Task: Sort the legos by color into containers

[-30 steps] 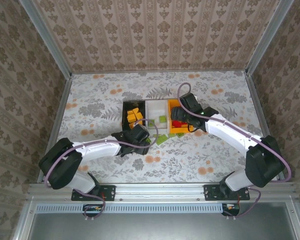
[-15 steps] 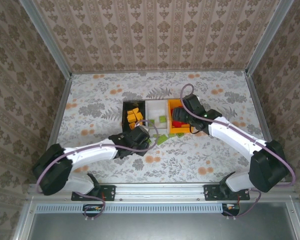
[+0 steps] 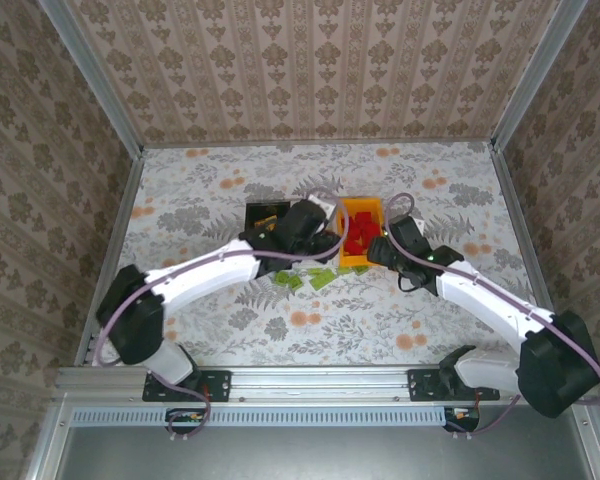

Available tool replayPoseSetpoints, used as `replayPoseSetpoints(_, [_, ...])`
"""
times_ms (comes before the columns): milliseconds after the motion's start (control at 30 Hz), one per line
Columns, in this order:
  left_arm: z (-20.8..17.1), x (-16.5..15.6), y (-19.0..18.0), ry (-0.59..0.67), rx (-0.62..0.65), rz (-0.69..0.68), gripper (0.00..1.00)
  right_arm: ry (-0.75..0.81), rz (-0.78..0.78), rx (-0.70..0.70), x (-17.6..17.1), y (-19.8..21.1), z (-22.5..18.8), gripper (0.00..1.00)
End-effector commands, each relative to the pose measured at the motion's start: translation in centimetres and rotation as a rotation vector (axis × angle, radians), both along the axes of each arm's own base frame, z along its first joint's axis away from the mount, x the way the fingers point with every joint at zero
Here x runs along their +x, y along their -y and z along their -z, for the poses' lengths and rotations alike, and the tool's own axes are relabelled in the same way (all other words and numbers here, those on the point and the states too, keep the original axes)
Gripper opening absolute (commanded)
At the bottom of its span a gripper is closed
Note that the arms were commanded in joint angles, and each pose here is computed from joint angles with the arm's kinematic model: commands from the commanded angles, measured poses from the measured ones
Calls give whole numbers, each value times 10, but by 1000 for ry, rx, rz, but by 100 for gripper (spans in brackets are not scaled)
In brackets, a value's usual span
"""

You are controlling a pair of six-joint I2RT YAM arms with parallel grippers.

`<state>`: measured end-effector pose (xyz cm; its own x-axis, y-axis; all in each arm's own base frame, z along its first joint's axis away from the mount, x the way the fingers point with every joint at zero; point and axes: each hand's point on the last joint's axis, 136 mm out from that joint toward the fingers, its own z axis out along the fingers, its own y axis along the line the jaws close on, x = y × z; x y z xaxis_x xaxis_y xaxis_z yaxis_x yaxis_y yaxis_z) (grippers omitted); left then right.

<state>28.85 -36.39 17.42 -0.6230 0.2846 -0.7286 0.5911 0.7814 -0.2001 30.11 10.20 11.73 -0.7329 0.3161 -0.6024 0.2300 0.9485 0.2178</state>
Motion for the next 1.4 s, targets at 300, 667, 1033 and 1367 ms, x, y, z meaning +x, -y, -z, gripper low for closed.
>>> replayPoseSetpoints(300, [6, 67, 83, -32, -87, 108, 35, 6, 30, 8, -19, 14, 2, 80])
replayPoseSetpoints(667, [-13, 74, 74, -53, -196, 59, 83, 40, -89, 75, -22, -6, -1, 81])
replayPoseSetpoints(1033, [-72, 14, -12, 53, -328, -45, 100, 91, -394, 47, -31, -89, -9, 79])
replayPoseSetpoints(1367, [-20, -71, -175, 51, -239, -350, 100, 33, -669, -7, -44, -201, 20, 70])
